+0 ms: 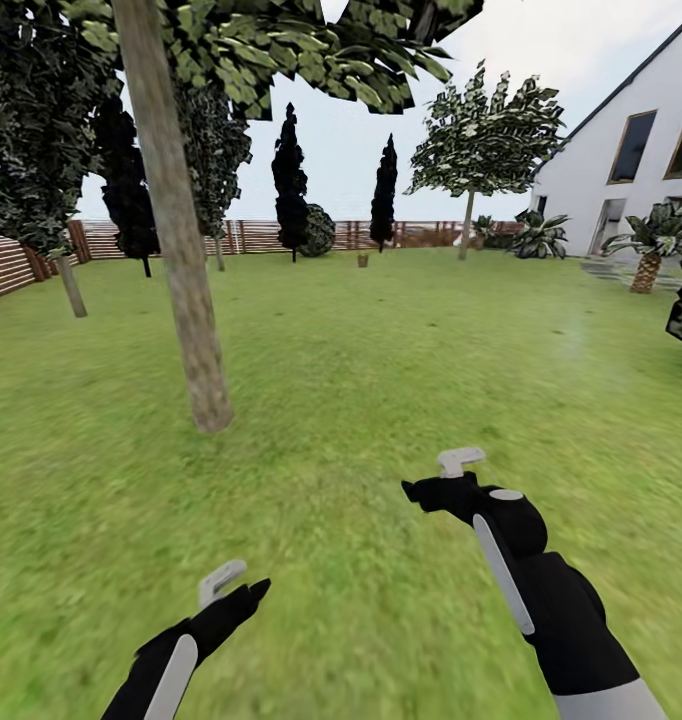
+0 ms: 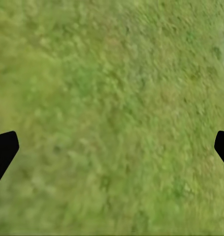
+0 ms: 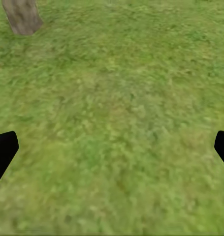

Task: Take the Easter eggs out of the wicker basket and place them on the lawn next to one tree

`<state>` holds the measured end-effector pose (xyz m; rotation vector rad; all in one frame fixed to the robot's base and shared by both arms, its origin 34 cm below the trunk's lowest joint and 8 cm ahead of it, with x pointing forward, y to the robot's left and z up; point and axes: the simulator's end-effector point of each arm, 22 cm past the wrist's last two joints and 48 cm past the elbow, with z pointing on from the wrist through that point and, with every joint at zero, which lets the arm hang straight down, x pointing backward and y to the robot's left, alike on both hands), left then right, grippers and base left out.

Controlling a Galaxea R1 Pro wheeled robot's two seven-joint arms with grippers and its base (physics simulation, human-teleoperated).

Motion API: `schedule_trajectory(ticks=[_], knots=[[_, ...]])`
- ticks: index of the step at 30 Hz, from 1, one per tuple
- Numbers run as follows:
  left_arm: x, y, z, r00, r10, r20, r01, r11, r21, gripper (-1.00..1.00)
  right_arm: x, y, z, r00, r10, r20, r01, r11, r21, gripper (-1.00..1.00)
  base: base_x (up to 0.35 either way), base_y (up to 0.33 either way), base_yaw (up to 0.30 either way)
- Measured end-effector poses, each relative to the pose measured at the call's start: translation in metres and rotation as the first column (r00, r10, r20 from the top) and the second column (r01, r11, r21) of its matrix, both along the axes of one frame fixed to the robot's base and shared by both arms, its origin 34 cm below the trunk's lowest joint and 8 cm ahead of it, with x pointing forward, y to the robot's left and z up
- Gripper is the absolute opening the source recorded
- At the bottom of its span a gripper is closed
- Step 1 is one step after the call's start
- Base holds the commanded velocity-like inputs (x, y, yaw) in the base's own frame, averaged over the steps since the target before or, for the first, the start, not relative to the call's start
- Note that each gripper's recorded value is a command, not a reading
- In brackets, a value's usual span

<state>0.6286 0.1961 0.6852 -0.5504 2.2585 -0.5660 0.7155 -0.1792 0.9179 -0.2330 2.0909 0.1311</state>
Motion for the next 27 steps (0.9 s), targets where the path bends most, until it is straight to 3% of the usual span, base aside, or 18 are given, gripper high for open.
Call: schedule_trajectory(ticks=[27], knots=[[-0.0009, 0.0021, -0.0018, 1.000, 0.006, -0.007, -0.006, 1.000, 0.007, 1.00, 0.0007, 0.0001, 0.0005, 1.000, -0.001, 0.006, 0.001, 1.000, 0.000, 1.00, 0.334, 0.000, 0.000]])
